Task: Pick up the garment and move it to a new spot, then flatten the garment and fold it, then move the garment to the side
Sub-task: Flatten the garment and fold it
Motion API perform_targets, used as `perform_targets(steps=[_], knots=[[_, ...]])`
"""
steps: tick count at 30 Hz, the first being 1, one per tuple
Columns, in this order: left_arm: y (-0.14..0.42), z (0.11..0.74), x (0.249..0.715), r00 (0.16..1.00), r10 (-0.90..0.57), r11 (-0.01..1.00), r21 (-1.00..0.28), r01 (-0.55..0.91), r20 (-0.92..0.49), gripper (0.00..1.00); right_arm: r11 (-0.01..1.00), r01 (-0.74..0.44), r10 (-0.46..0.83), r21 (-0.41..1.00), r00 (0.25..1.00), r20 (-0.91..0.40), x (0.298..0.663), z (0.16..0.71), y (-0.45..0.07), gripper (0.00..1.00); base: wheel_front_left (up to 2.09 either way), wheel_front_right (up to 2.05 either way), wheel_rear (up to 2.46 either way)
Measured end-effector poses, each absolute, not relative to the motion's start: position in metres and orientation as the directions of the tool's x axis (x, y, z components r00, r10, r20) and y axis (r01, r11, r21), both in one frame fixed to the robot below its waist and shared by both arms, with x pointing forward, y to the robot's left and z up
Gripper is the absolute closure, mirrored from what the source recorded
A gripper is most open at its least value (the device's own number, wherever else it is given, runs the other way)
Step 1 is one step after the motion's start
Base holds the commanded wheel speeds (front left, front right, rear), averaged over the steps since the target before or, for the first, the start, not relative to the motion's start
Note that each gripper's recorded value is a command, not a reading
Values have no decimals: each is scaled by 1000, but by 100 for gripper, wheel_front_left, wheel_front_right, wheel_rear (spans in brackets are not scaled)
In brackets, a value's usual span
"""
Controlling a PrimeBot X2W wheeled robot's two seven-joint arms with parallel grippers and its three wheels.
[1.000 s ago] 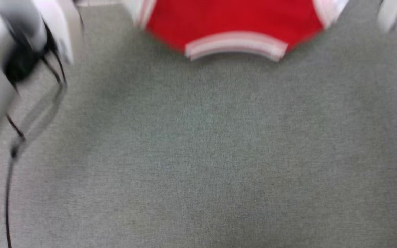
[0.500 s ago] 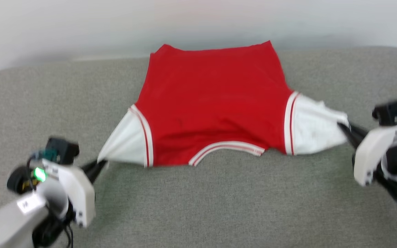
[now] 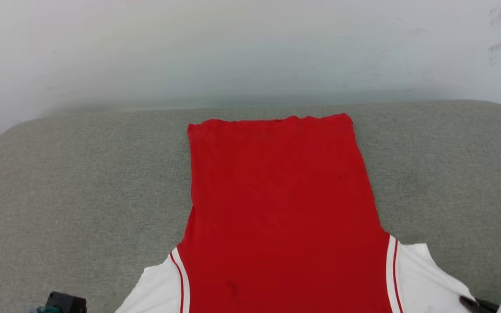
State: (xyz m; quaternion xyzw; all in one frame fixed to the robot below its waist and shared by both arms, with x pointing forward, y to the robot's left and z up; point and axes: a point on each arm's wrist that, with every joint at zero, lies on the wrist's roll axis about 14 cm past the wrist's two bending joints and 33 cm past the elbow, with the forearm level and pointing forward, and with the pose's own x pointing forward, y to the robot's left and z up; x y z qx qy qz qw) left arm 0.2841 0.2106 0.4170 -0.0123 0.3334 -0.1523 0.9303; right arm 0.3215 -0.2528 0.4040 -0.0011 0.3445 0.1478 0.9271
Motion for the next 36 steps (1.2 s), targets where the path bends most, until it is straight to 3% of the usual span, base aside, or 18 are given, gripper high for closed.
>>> perform_targets(steps=[8, 11, 12, 13, 17, 22, 25, 30, 36], knots=[[208, 401, 255, 700, -278, 960, -161, 230, -657, 100, 955, -245, 276, 165, 538, -796, 254, 371, -259, 100, 0, 0, 0], [200, 401, 255, 701, -293, 956, -178, 235, -650, 100, 955, -254, 271, 151, 549, -791, 259, 376, -259, 100, 0, 0, 0], [197, 401, 256, 703, -297, 955, -182, 236, -646, 100, 957, -255, 266, 141, 565, -781, 266, 380, -260, 61, 0, 0, 0], [195, 400, 257, 703, -301, 953, -186, 238, -644, 100, 957, -257, 266, 137, 579, -771, 271, 383, -258, 0, 0, 0, 0], [189, 406, 268, 723, -311, 950, -179, 256, -617, 100, 949, -297, 281, 105, 649, -707, 307, 410, -248, 0, 0, 0, 0], [180, 415, 285, 752, -325, 945, -177, 274, -573, 100, 937, -346, 281, -41, 820, -498, 395, 498, -243, 0, 0, 0, 0], [177, 421, 297, 770, -329, 944, -165, 286, -546, 100, 925, -366, 298, -100, 863, -408, 441, 543, -229, 0, 0, 0, 0], [173, 423, 318, 787, -334, 942, -156, 297, -519, 100, 896, -418, 304, -154, 826, -475, 500, 563, -200, 0, 0, 0, 0], [168, 418, 344, 798, -339, 940, -154, 303, -499, 100, 881, -452, 217, -142, 652, -727, 552, 524, -183, 0, 0, 0, 0]])
